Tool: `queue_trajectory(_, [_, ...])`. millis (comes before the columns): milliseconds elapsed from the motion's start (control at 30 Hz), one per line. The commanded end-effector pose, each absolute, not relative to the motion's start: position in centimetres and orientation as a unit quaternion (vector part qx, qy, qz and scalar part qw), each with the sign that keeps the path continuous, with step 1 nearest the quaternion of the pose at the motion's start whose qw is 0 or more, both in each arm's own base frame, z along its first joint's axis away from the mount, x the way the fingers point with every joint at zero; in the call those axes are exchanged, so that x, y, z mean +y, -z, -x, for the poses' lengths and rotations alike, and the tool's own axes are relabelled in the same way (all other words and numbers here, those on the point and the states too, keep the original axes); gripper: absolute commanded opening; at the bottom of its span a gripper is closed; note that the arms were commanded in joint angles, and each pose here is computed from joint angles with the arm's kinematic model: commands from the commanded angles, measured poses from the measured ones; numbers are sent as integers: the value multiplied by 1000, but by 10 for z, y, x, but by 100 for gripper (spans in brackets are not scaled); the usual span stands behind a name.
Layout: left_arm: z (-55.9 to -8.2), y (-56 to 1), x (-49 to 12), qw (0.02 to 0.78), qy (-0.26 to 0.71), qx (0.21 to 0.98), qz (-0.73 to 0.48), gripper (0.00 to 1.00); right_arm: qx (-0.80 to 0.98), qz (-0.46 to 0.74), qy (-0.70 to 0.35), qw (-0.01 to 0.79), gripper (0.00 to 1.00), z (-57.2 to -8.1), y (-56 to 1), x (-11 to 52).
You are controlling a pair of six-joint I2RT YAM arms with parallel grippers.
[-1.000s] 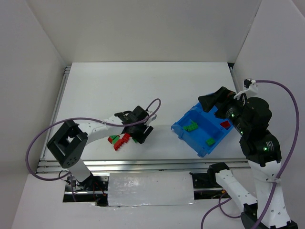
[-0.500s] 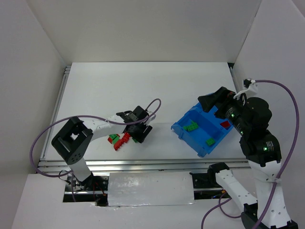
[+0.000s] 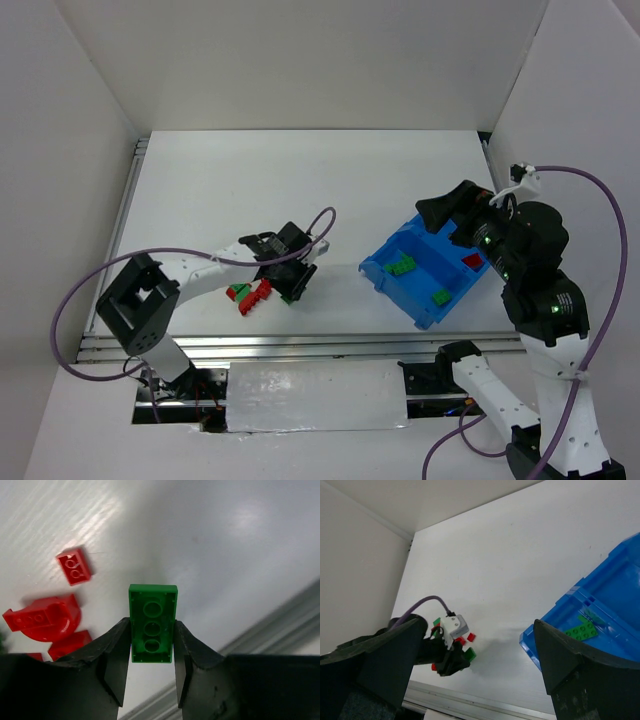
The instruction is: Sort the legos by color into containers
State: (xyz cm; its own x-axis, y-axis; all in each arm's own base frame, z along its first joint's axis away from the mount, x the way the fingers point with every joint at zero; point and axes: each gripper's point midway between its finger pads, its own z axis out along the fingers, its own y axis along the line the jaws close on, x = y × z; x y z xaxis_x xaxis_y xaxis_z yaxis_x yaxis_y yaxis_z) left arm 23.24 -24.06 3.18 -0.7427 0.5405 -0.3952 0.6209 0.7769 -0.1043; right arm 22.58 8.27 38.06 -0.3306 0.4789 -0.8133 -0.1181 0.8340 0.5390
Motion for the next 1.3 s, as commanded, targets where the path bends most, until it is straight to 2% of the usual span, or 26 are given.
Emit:
queue_trajectory(0, [-221, -106, -281, 225, 203, 890, -340, 0, 752, -112, -256, 597, 99, -231, -400, 79])
queue_trajectory(133, [-241, -205, -339, 322, 254, 838, -361, 0, 751, -139, -227, 604, 99, -235, -406, 66])
queue_trajectory(200, [-250, -217, -365, 326, 264, 829, -370, 0, 745, -153, -216, 613, 99, -235, -414, 58])
queue_trajectory(267, [-259, -259, -399, 356, 302, 796, -384, 0, 742, -165, -209, 615, 99, -236, -418, 54])
queue_trajectory(300, [-266, -243, -416, 341, 299, 801, -391, 0, 742, -166, -209, 615, 99, -236, -418, 54])
queue_trajectory(333, [-275, -273, -434, 369, 316, 780, -394, 0, 743, -168, -210, 613, 100, -236, -418, 55])
queue_trajectory(367, [-275, -278, -448, 371, 325, 771, -402, 0, 742, -169, -210, 613, 100, -236, -418, 54])
queue_trajectory(400, [-282, -253, -462, 352, 315, 781, -408, 0, 742, -169, -211, 613, 99, -235, -419, 55])
queue_trajectory(433, [-290, -276, -476, 376, 326, 765, -408, 1, 741, -169, -211, 614, 100, -233, -419, 54])
queue_trajectory(467, [-292, -275, -484, 377, 328, 763, -411, 2, 739, -172, -210, 616, 100, -232, -421, 53])
queue_trajectory(500, [-297, -253, -495, 361, 323, 771, -414, 3, 739, -171, -209, 617, 99, -231, -421, 53])
queue_trajectory(700, [-298, -230, -526, 341, 360, 767, -408, 11, 737, -159, -235, 613, 100, -231, -428, 63])
queue_trajectory(767, [-295, -228, -534, 340, 371, 762, -407, 18, 736, -158, -236, 614, 99, -231, -428, 63])
queue_trajectory(800, [-294, -221, -536, 334, 373, 765, -405, 31, 737, -158, -235, 613, 100, -231, -427, 64])
queue_trajectory(833, [-293, -221, -540, 335, 377, 763, -405, 36, 739, -157, -235, 612, 100, -232, -426, 64])
queue_trajectory(933, [-295, -217, -546, 334, 384, 766, -393, 72, 742, -153, -235, 609, 100, -232, -424, 65])
queue_trajectory(967, [-297, -216, -548, 335, 385, 768, -387, 80, 744, -151, -235, 607, 100, -233, -422, 67])
queue_trajectory(1000, [-299, -220, -549, 340, 386, 766, -385, 99, 745, -149, -238, 605, 100, -234, -420, 69])
queue_trajectory(1133, [-314, -229, -534, 368, 350, 781, -362, 99, 749, -145, -241, 600, 100, -235, -416, 72])
queue_trajectory(1200, [-324, -229, -508, 377, 313, 807, -330, 100, 748, -141, -243, 601, 99, -235, -417, 73])
queue_trajectory(1233, [-338, -244, -484, 410, 273, 821, -289, 99, 749, -138, -243, 600, 99, -235, -416, 74])
queue_trajectory(1267, [-339, -224, -461, 392, 238, 850, -258, 99, 748, -134, -245, 603, 100, -235, -417, 74])
